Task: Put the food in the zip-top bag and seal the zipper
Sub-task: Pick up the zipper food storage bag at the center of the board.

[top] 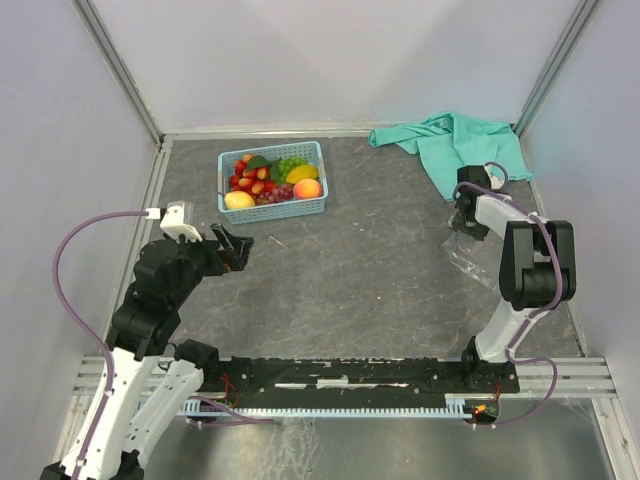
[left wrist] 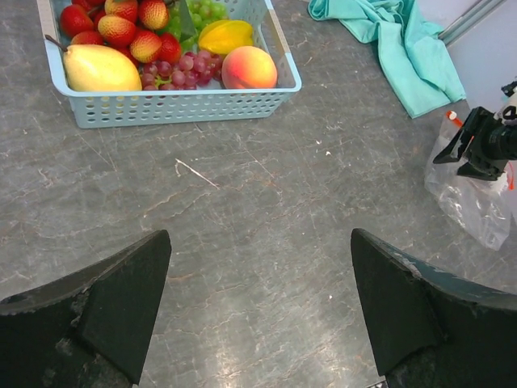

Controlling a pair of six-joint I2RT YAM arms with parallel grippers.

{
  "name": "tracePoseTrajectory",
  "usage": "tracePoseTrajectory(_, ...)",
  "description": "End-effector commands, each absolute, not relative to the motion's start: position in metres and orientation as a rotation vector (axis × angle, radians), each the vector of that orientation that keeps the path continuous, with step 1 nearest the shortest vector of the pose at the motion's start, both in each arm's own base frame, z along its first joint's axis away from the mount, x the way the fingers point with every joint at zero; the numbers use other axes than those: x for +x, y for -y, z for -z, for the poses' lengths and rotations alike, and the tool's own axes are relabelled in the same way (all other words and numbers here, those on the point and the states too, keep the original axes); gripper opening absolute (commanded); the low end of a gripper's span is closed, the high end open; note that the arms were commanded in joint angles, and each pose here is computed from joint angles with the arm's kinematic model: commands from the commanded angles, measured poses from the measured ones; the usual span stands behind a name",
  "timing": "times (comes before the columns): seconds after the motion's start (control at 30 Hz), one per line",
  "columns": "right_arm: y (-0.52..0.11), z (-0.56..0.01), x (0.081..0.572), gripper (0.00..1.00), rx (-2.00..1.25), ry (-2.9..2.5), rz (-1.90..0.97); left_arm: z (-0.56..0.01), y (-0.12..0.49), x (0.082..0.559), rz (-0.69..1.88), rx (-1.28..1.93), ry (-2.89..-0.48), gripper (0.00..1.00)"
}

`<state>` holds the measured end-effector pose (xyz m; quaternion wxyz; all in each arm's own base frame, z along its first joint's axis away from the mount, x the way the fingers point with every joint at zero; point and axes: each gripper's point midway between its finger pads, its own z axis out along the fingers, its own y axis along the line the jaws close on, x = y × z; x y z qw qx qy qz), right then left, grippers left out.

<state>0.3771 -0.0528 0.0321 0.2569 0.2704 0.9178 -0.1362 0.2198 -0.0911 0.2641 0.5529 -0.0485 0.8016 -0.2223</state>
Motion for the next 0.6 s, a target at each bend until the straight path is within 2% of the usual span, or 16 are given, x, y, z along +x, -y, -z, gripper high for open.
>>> tracePoseTrajectory(0.0,0.054,-0.041,0.396,0.53,0.721,-2.453,0.313,-0.266,0.101,0.219,0.598,-0.134,-1.906,0.97)
tracePoseTrajectory(0.13,0.056,-0.043,0.394,0.17,0.669,-2.477,0.336,-0.267,0.102,0.220,0.609,-0.143,-1.911,0.97)
tracePoseTrajectory(0.2,0.056,-0.046,0.392,0.03,0.638,-2.488,0.344,-0.268,0.103,0.220,0.617,-0.150,-1.906,0.96)
tracePoseTrajectory(0.37,0.047,-0.056,0.382,0.02,0.551,-2.502,0.295,-0.268,0.106,0.222,0.636,-0.158,-1.914,0.96)
tracePoseTrajectory(0.57,0.008,-0.084,0.372,0.02,0.289,-2.509,0.176,-0.266,0.112,0.227,0.658,-0.171,-1.944,0.96)
